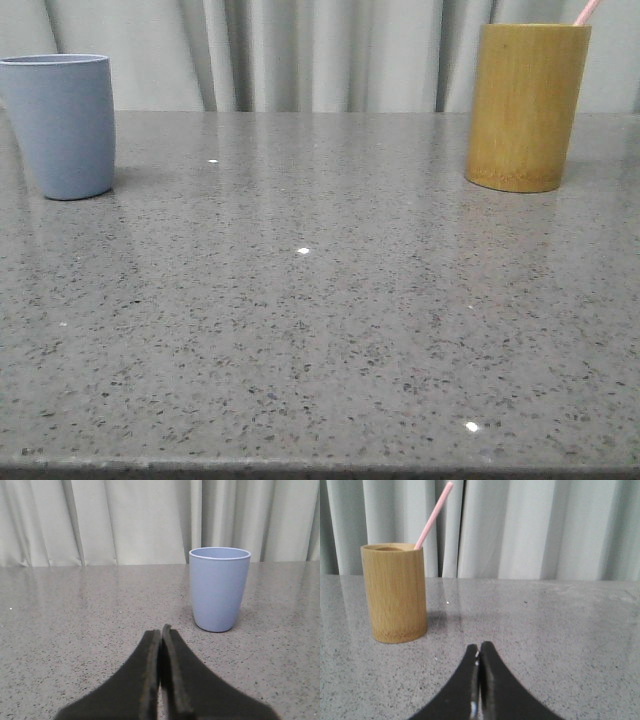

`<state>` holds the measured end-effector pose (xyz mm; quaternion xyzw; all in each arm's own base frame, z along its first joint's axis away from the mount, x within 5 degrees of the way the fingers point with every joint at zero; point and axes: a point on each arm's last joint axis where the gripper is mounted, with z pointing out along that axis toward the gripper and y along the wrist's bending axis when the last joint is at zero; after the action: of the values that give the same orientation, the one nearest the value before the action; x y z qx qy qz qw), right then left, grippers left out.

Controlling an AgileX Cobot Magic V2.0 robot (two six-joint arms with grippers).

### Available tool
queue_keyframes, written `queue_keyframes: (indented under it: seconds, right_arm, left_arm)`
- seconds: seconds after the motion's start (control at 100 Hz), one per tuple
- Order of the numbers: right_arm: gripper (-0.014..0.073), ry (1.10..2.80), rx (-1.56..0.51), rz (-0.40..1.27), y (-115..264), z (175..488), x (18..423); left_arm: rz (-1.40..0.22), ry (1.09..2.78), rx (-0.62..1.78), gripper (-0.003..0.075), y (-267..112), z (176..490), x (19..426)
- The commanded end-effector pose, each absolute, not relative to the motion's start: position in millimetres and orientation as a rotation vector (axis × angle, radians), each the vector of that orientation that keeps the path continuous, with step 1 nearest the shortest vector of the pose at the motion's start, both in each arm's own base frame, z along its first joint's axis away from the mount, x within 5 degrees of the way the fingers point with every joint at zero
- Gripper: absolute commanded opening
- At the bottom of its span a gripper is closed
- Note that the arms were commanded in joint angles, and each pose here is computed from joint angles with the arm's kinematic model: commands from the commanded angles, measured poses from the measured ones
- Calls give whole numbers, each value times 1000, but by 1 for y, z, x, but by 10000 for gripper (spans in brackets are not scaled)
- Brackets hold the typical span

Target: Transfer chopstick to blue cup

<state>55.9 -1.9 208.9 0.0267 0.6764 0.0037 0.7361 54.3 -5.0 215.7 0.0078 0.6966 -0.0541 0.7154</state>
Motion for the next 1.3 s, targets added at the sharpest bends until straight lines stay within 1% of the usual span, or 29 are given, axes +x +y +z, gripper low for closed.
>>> queue_keyframes:
  seconds: [0.0, 0.08, 0.15, 0.22, 0.32, 0.44, 0.52, 0.64, 0.76, 0.92, 1.16, 1.2, 1.24, 1.29]
  right_arm:
    - [-68, 1384, 51, 0, -2, 240, 49]
    - [-68, 1405, 61, 0, -2, 259, 44]
    - [-68, 1456, 76, 7, -2, 276, 41]
    - [-68, 1529, 90, 13, -3, 293, 39]
    - [-68, 1639, 104, 11, -3, 316, 39]
    - [-68, 1786, 112, 0, -4, 339, 48]
    - [-68, 1851, 117, -3, -4, 355, 53]
    - [-68, 1936, 127, 4, -4, 371, 63]
    - [-68, 1957, 130, 15, -4, 377, 72]
    - [-68, 1962, 130, 15, -4, 376, 74]
    - [-66, 1961, 130, 15, -4, 376, 74]
    - [-53, 1961, 130, 15, -4, 376, 74]
    - [-20, 1961, 130, 15, -4, 376, 74]
    - [43, 1961, 130, 15, -4, 376, 74]
  left_arm:
    - [-169, 1402, -9, -19, -5, 248, 45]
    - [-192, 1406, -20, -19, -5, 264, 44]
    - [-196, 1447, -13, -19, -6, 278, 44]
    - [-199, 1523, -3, -19, -7, 292, 46]
    - [-204, 1674, 14, -19, -10, 312, 54]
    - [-221, 1829, 28, -19, -13, 337, 65]
    - [-229, 1925, 40, -19, -15, 351, 73]
    - [-233, 1995, 51, -19, -17, 372, 85]
    - [-238, 2011, 50, -19, -19, 380, 95]
    - [-284, 2028, 38, -19, -22, 378, 99]
    - [-289, 2028, 37, -17, -22, 378, 99]
    - [-289, 2028, 37, -9, -22, 378, 99]
    - [-289, 2028, 37, 9, -22, 378, 99]
    - [-291, 2028, 37, 64, -22, 378, 99]
